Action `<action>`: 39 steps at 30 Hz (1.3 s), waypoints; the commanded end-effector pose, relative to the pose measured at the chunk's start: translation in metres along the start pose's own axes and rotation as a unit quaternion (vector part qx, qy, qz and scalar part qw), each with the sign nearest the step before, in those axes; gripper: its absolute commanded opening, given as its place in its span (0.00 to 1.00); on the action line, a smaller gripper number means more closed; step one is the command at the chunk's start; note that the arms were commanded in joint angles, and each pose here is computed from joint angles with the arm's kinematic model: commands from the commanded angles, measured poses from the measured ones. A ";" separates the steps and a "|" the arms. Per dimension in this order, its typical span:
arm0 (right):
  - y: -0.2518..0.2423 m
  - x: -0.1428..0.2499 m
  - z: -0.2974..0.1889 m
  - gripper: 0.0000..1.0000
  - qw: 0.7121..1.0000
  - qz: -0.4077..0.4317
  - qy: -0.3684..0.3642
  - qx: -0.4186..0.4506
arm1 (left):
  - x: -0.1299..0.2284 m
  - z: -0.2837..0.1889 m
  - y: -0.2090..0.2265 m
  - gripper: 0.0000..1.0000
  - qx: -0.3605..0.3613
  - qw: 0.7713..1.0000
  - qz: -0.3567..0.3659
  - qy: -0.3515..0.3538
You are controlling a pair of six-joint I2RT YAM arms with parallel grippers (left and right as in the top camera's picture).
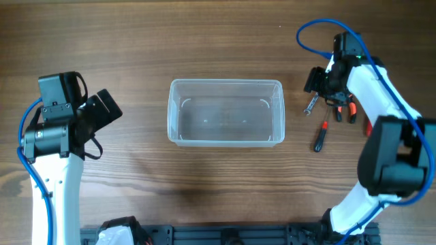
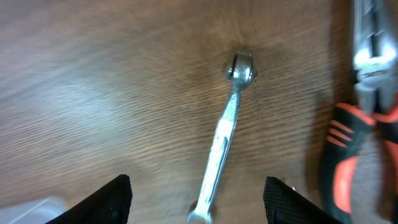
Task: Pack container
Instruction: 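Lower the right gripper onto the silver wrench and grasp it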
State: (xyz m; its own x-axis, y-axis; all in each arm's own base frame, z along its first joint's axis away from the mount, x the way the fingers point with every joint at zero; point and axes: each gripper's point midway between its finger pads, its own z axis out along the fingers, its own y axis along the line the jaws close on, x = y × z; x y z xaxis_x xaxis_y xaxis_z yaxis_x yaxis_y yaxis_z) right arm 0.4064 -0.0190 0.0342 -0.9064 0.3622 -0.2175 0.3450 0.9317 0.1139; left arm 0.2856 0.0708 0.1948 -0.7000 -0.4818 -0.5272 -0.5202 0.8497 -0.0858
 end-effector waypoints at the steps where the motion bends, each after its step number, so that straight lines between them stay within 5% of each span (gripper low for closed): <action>1: -0.005 0.000 0.022 0.68 1.000 0.019 0.014 0.016 | -0.002 -0.001 0.000 1.00 0.003 1.000 -0.013 0.000; 11: -0.002 -0.013 0.033 0.62 1.000 0.018 -0.011 0.008 | -0.002 -0.001 0.000 1.00 0.003 1.000 -0.013 0.000; 20: -0.006 -0.020 0.033 0.26 0.999 0.018 -0.026 0.021 | -0.001 -0.001 -0.003 1.00 0.010 1.000 -0.013 0.003; 39: -0.013 -0.016 0.033 0.04 0.999 0.018 -0.022 0.040 | -0.001 -0.001 -0.003 1.00 0.012 1.000 -0.013 0.004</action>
State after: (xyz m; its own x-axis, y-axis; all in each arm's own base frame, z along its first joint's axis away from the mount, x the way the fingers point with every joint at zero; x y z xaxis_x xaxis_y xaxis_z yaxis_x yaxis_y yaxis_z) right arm 0.4228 -0.0330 0.0049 -0.8840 0.3935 -0.2523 0.3911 0.9183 0.0617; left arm 0.2863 0.0681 0.1943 -0.7030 -0.4834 -0.5216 -0.5132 0.8526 -0.0984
